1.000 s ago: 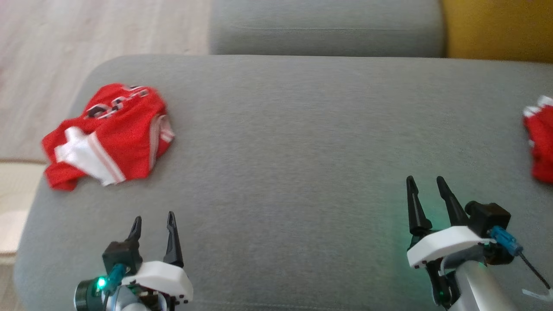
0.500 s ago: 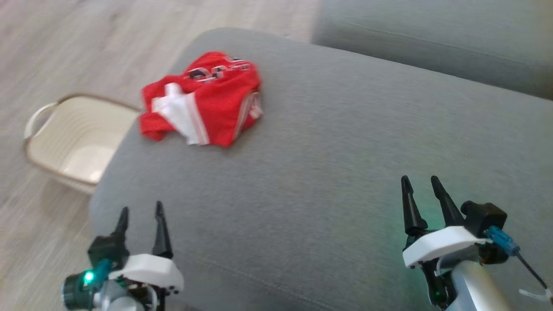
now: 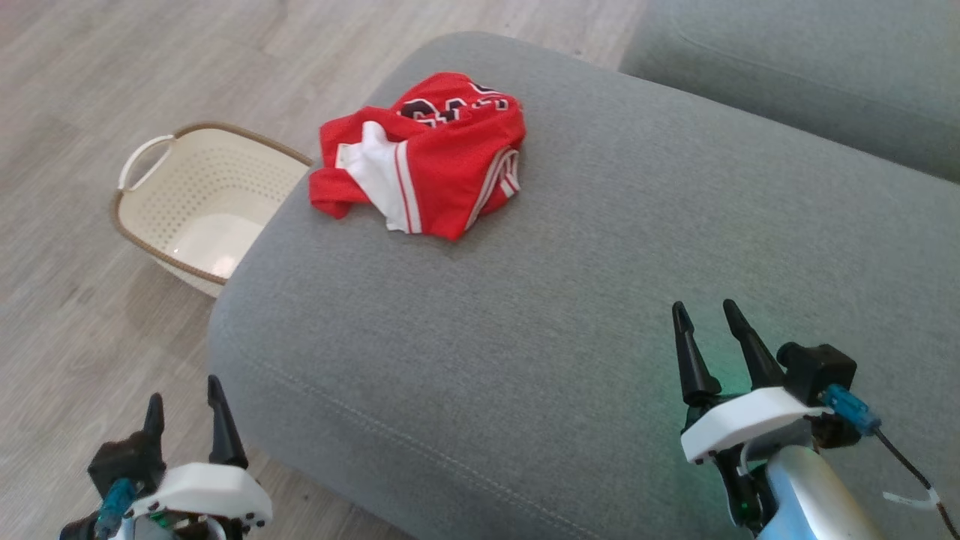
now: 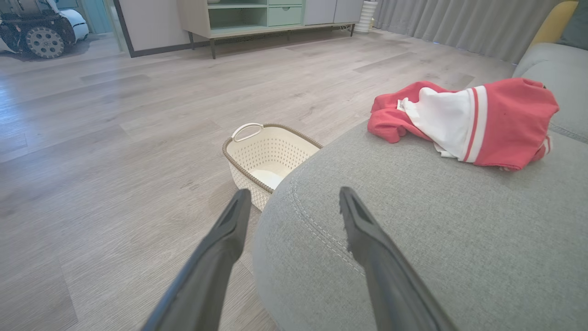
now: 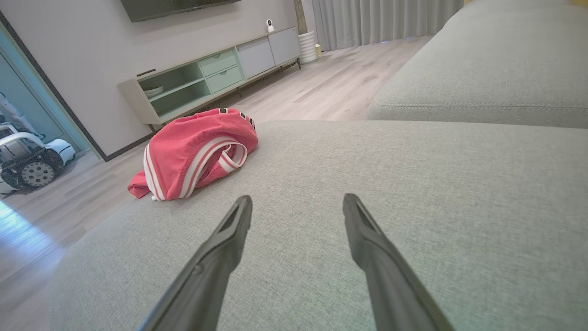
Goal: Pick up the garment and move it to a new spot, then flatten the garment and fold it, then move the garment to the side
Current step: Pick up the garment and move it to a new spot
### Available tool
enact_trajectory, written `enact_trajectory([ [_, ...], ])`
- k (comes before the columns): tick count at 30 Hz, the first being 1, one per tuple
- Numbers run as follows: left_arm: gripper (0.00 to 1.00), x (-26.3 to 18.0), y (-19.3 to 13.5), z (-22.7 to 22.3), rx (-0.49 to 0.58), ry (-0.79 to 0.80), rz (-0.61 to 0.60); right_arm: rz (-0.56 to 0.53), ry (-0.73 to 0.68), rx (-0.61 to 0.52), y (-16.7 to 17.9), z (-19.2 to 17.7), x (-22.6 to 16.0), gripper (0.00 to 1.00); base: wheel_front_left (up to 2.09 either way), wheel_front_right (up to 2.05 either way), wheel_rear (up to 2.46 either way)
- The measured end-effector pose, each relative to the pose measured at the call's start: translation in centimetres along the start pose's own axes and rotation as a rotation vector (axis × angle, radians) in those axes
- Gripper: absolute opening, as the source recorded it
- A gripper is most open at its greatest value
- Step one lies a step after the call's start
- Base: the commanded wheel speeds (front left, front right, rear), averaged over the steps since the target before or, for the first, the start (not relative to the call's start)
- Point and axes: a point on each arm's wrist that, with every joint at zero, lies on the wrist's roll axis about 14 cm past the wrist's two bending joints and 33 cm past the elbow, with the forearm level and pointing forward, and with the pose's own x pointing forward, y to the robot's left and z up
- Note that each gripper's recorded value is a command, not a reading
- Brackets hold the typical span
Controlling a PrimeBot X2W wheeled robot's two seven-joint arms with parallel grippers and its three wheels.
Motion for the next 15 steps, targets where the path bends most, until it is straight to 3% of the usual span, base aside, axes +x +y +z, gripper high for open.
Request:
enact_trajectory([
  [6,1.00,1.3,-1.3,-1.0,-0.022,0.046,-0.047,-0.022,-0.008,0.005,-1.2,0.1,0.1,1.00,0.00,0.00,0.00],
  [15,1.00,7.3,-5.9,1.5,-0.041,0.008,-0.156,-0.042,-0.036,-0.006,-3.2,0.6,1.2,1.00,0.00,0.00,0.00],
])
